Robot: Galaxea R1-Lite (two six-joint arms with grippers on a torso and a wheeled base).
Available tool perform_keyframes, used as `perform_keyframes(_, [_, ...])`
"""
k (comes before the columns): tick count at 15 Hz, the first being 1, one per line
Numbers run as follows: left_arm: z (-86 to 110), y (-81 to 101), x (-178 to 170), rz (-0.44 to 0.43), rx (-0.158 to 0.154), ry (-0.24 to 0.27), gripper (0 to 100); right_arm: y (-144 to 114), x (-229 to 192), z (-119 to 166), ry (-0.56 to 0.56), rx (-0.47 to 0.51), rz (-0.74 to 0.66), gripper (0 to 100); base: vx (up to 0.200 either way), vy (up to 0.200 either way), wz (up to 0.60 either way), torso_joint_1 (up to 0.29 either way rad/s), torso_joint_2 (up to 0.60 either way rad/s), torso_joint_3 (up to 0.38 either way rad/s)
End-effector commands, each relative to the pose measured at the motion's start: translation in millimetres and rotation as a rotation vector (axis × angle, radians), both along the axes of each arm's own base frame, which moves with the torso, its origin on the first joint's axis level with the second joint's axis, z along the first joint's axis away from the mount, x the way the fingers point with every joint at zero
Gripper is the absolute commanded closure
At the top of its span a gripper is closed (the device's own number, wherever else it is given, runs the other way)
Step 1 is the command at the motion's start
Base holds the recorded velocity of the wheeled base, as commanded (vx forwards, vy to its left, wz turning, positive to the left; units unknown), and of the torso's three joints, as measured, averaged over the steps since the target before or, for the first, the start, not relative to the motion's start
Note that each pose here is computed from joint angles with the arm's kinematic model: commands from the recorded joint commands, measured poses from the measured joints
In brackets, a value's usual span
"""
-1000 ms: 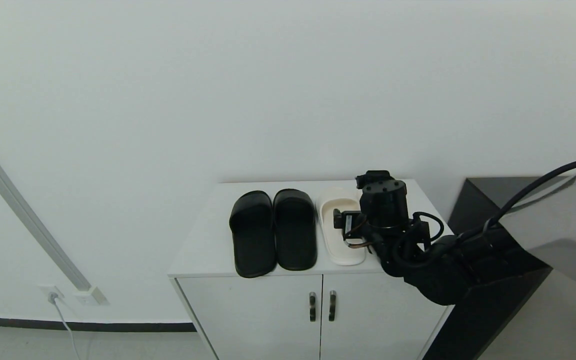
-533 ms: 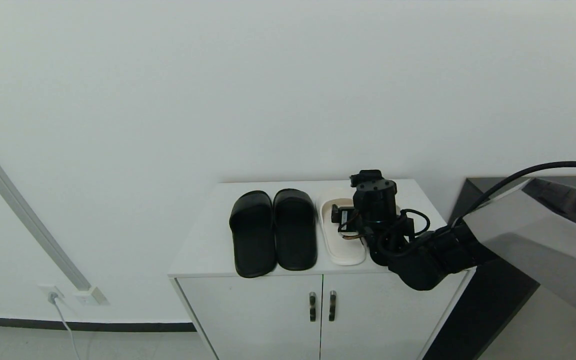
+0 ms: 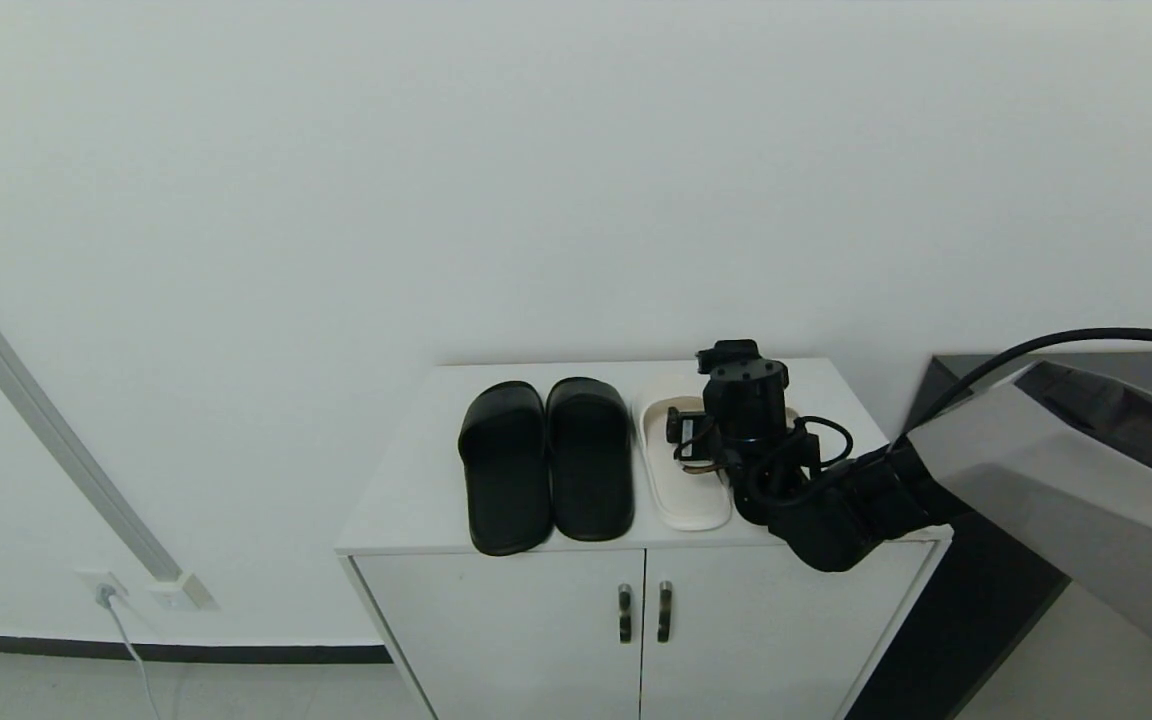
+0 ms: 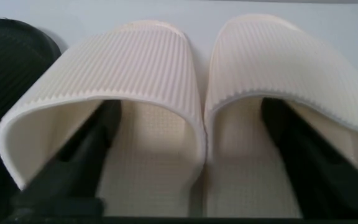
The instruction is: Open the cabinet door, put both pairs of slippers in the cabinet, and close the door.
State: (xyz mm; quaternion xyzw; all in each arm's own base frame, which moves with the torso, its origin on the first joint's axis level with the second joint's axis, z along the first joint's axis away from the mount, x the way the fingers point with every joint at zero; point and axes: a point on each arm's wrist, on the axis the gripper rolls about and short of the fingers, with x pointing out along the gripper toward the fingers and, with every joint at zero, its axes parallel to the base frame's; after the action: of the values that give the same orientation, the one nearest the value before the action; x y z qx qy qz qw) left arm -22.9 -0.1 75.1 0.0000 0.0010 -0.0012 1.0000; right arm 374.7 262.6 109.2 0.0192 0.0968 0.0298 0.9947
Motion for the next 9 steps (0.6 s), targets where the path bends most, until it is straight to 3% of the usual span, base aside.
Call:
perform_keyframes(1, [0.0, 0.0, 0, 0.001, 0.0, 0.001, 100, 2, 3, 1, -0.011, 0.007, -0.001, 100, 0.0, 0.0, 0.0, 0.0, 0.0, 0.0])
perform_keyframes(5, [0.0, 0.0, 0, 0.001, 0.0, 0.001, 100, 1, 3, 6, -0.024, -0.006, -0.003, 100, 0.0, 0.0, 0.0, 0.0, 0.0, 0.0])
perform_keyframes(9, [0.0, 0.0, 0, 0.001, 0.0, 0.001, 100, -9, -14, 42, -0.072, 0.002, 0.008, 100, 0.0, 0.0, 0.0, 0.0, 0.0, 0.0])
